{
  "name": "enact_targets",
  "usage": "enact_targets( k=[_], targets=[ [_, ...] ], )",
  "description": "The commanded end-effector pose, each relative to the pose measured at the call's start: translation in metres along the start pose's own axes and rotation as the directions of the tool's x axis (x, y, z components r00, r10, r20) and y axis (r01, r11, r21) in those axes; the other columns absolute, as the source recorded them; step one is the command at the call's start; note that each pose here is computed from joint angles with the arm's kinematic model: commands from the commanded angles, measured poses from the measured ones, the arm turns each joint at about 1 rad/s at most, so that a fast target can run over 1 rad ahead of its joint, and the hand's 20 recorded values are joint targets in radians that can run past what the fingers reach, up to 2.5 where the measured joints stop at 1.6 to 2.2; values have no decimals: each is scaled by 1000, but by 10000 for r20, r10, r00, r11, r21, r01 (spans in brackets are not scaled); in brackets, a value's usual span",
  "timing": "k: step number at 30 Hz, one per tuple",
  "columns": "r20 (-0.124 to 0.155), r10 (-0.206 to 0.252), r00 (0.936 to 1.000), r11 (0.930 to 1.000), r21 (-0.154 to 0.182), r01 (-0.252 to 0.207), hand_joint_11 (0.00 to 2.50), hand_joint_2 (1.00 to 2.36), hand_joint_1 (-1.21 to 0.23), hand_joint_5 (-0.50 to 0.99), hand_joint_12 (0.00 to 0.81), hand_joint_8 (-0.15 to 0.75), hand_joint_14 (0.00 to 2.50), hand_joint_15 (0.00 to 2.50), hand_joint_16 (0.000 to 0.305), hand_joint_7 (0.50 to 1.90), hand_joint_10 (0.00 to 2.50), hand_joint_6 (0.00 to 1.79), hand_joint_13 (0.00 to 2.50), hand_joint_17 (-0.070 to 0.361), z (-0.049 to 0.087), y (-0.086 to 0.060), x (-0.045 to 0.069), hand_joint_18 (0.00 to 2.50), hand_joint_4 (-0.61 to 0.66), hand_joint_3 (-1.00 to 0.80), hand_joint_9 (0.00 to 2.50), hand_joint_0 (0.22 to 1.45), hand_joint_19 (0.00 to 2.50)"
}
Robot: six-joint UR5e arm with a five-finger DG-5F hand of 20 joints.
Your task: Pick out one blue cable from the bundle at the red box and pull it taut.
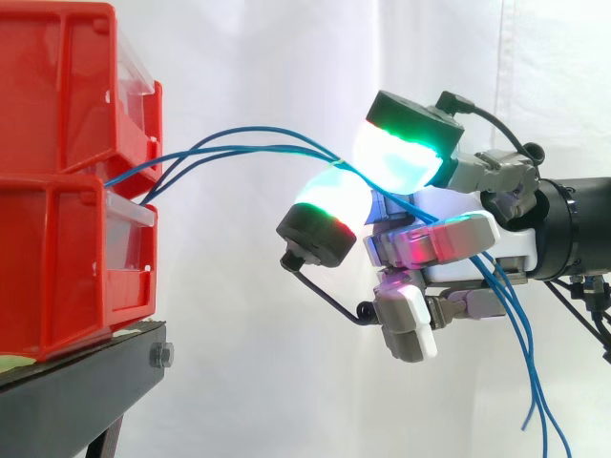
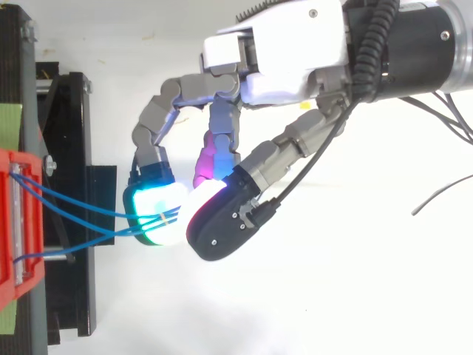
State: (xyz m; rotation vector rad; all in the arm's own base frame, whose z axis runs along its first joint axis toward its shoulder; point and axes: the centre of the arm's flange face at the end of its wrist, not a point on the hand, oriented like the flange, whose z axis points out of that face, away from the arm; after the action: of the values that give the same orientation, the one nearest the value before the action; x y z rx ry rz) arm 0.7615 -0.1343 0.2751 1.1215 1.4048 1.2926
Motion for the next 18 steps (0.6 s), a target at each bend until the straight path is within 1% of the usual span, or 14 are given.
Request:
enact_targets(
  k=[1,9,12,13,15,18],
  targets=[
    [-3,-10,10000,10000,-6,10,758,1020,-937,-52,339,244,17,431,40,936,31,925,1034,90,0,0,0,927,37,-222,1416,694,530],
    [-3,-10,10000,10000,-6,10,747,1010,-951,-57,326,252,17,422,38,993,30,935,1013,86,0,0,0,910,-56,-390,1410,768,526],
    [-2,-16,10000,10000,-36,16,750,1003,-950,-57,322,255,17,413,38,985,30,940,1017,85,0,1,0,916,-90,-468,1414,777,513],
    [-2,-16,10000,10000,-36,16,756,1000,-963,-57,322,257,17,415,38,971,30,942,1020,85,0,1,0,923,-104,-500,1417,755,512],
    [-3,6,10000,10000,-6,-6,743,1000,-959,-57,320,256,17,421,37,961,29,944,1022,84,0,-1,0,923,-114,-500,1425,743,514],
    [-2,2,10000,10000,-21,-3,746,1000,-954,-54,318,257,17,423,37,961,31,943,1025,84,0,1,0,928,-120,-500,1436,697,511]
  ],
)
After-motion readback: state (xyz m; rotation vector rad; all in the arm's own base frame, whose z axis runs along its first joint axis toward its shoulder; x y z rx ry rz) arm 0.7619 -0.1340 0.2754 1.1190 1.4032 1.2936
